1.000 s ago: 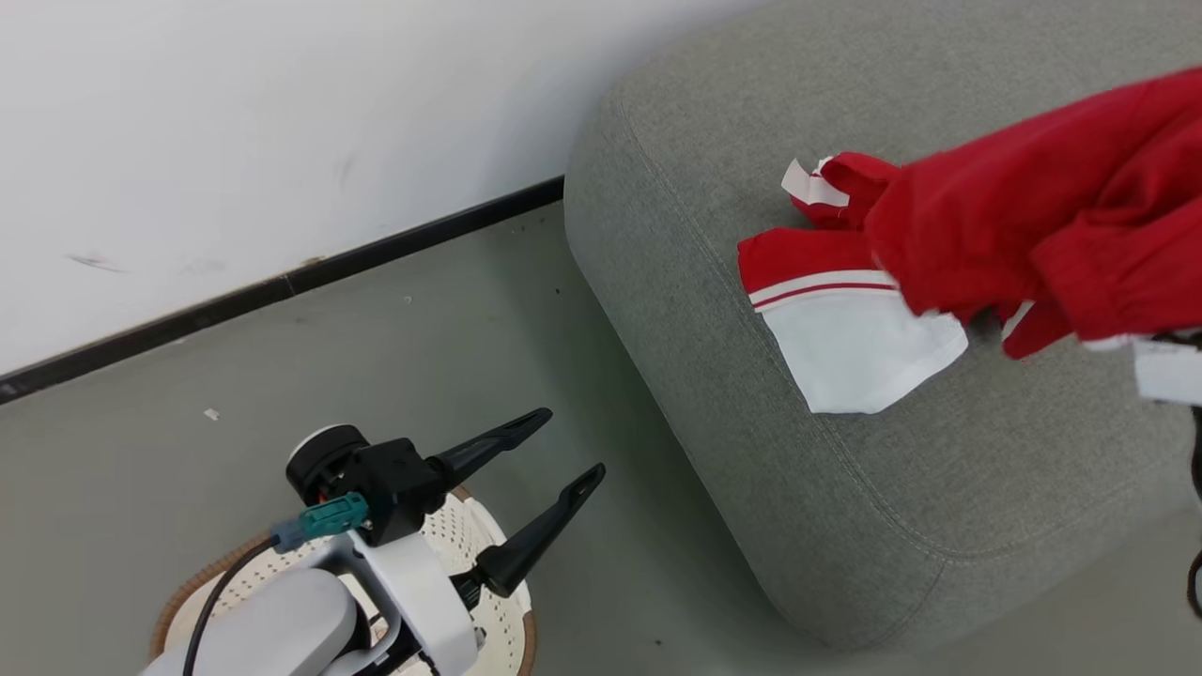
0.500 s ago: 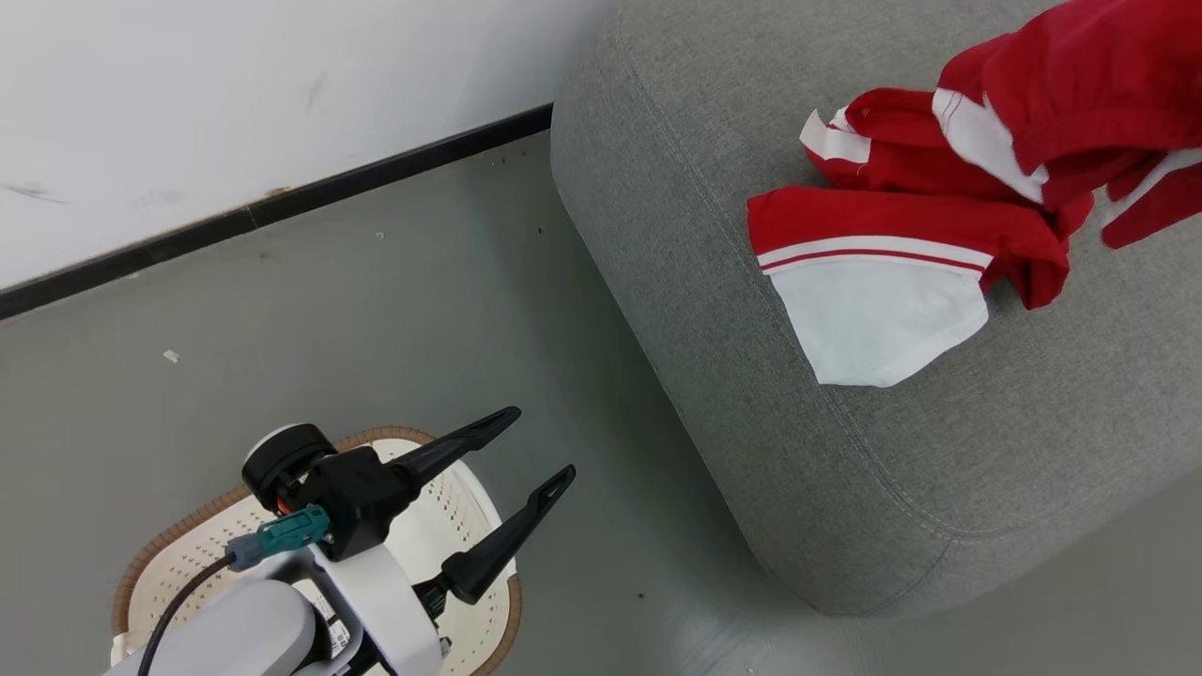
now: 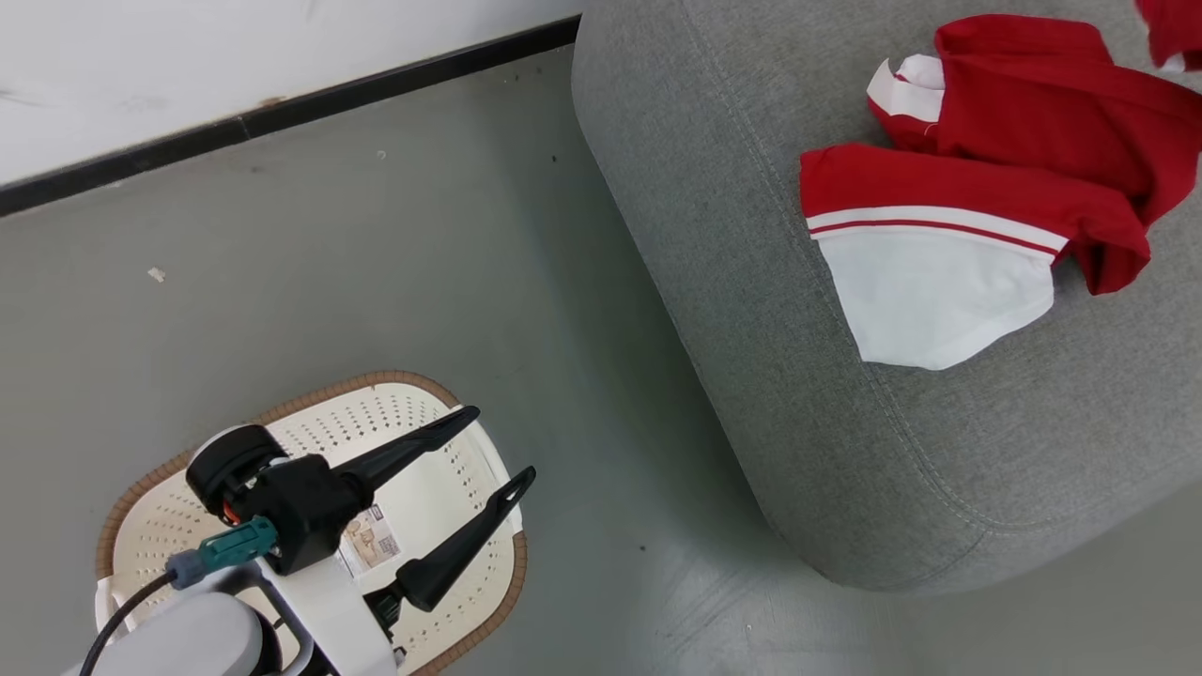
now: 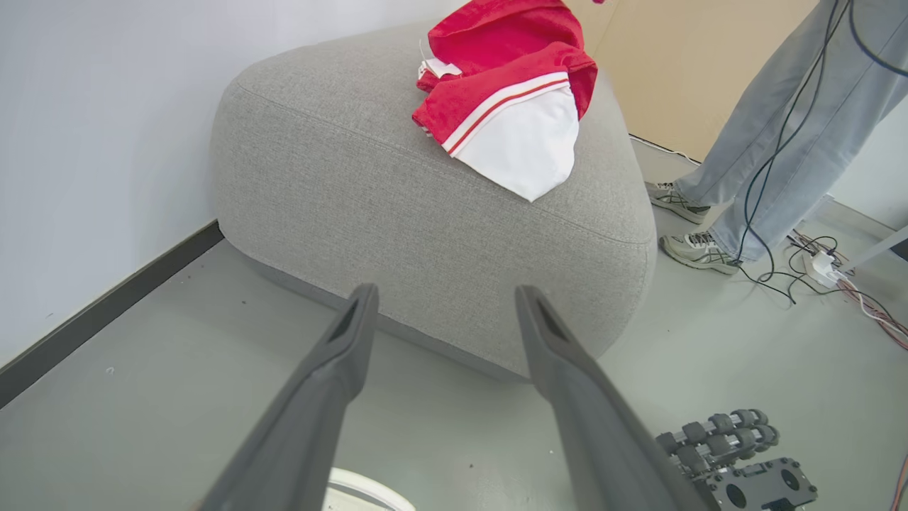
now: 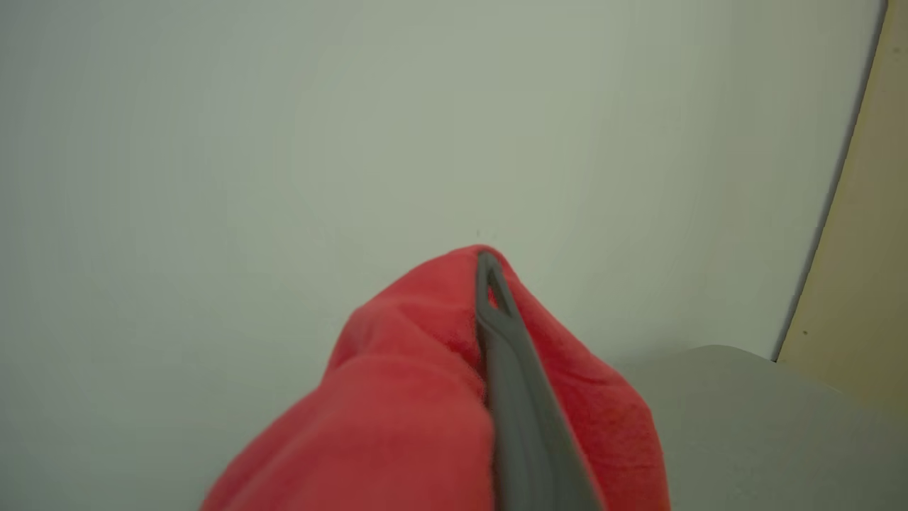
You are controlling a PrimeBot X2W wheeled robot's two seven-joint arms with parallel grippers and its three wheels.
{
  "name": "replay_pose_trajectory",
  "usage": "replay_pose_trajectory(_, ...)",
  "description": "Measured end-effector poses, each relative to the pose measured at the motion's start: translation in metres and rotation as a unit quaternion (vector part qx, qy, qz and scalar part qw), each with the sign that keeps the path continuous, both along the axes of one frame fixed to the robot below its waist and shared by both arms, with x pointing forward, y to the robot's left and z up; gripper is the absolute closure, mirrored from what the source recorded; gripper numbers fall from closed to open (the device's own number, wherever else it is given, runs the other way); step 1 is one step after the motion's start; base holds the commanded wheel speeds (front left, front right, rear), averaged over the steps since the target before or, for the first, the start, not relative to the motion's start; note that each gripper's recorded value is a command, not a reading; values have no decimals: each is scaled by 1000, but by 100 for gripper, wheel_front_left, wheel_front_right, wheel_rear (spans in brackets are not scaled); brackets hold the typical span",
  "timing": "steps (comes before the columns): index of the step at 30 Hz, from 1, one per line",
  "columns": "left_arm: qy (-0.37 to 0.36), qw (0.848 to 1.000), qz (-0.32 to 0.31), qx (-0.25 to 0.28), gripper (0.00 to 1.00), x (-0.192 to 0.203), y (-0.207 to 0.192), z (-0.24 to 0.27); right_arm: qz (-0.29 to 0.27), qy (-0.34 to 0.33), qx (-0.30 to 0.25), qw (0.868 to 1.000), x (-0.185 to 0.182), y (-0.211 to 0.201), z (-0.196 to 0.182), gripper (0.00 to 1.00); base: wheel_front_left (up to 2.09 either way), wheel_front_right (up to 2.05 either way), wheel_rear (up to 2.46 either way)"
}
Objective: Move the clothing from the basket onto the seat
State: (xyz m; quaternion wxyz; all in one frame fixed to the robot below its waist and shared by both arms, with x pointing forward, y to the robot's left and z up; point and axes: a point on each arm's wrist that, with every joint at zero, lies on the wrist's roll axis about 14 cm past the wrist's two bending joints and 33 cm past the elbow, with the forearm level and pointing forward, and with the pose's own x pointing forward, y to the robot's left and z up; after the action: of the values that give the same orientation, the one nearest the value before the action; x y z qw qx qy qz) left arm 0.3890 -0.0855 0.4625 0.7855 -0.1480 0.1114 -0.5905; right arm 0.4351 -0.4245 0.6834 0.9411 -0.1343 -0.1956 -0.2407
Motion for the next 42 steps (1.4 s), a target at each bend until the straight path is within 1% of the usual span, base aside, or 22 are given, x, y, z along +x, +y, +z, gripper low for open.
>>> replay_pose_trajectory(2, 6, 1000, 3, 1, 0, 2, 4, -4, 1, 36, 17, 999, 10, 1, -29, 100, 0, 0, 0)
replay_pose_trajectory(3, 9, 1000, 4, 2, 0, 3, 6, -7, 1, 65, 25, 998, 14, 2, -48, 100, 0, 0, 0)
replay_pose_trajectory(5, 12, 1000, 8, 3, 0, 6, 10, -11, -1, 118, 40, 992, 16, 4, -88, 100, 0, 0, 0)
replay_pose_trajectory(8, 15, 1000, 15, 3, 0, 12, 15, -15, -6, 167, 70, 983, 12, 6, -134, 100, 0, 0, 0)
replay_pose_trajectory(11, 17, 1000, 20, 6, 0, 17, 21, -20, -11, 199, 84, 976, 9, 8, -161, 100, 0, 0, 0)
replay_pose_trajectory(16, 22, 999, 23, 4, 0, 21, 24, -25, -5, 258, 90, 962, 5, 18, -204, 100, 0, 0, 0)
replay_pose_trajectory(17, 23, 999, 24, 3, 0, 22, 25, -26, -4, 269, 92, 959, 4, 21, -212, 97, 0, 0, 0)
replay_pose_trajectory(18, 23, 999, 24, 3, 0, 23, 26, -27, -2, 278, 96, 956, 3, 23, -220, 85, 0, 0, 0)
replay_pose_trajectory(19, 22, 999, 25, 3, 0, 24, 26, -28, -2, 285, 100, 953, 1, 26, -227, 76, 0, 0, 0)
replay_pose_trajectory(20, 20, 999, 27, 2, 0, 26, 28, -28, -1, 290, 105, 951, 1, 28, -233, 71, 0, 0, 0)
replay_pose_trajectory(21, 17, 999, 27, 3, 0, 28, 28, -29, -1, 293, 110, 950, 0, 29, -237, 71, 0, 0, 0)
replay_pose_trajectory(23, 13, 999, 29, 1, 0, 30, 28, -27, -1, 296, 113, 948, -1, 30, -240, 22, 0, 0, 0)
replay_pose_trajectory(24, 12, 999, 30, 0, 0, 31, 28, -27, -2, 297, 112, 948, -2, 30, -240, 2, 0, 0, 0)
replay_pose_trajectory(25, 11, 999, 30, -1, 0, 31, 28, -26, -3, 299, 111, 948, -3, 29, -240, 0, 0, 0, 0)
replay_pose_trajectory(31, 0, 999, 34, -10, 0, 34, 28, -19, 4, 320, 128, 939, -5, 31, -245, 0, 0, 0, 0)
replay_pose_trajectory(34, -5, 999, 36, -11, 0, 35, 28, -16, 16, 341, 131, 931, -7, 36, -248, 0, 0, 0, 0)
replay_pose_trajectory(42, -22, 999, 46, -12, 0, 40, 29, -7, 43, 345, 152, 925, -17, 45, -240, 0, 0, 0, 0)
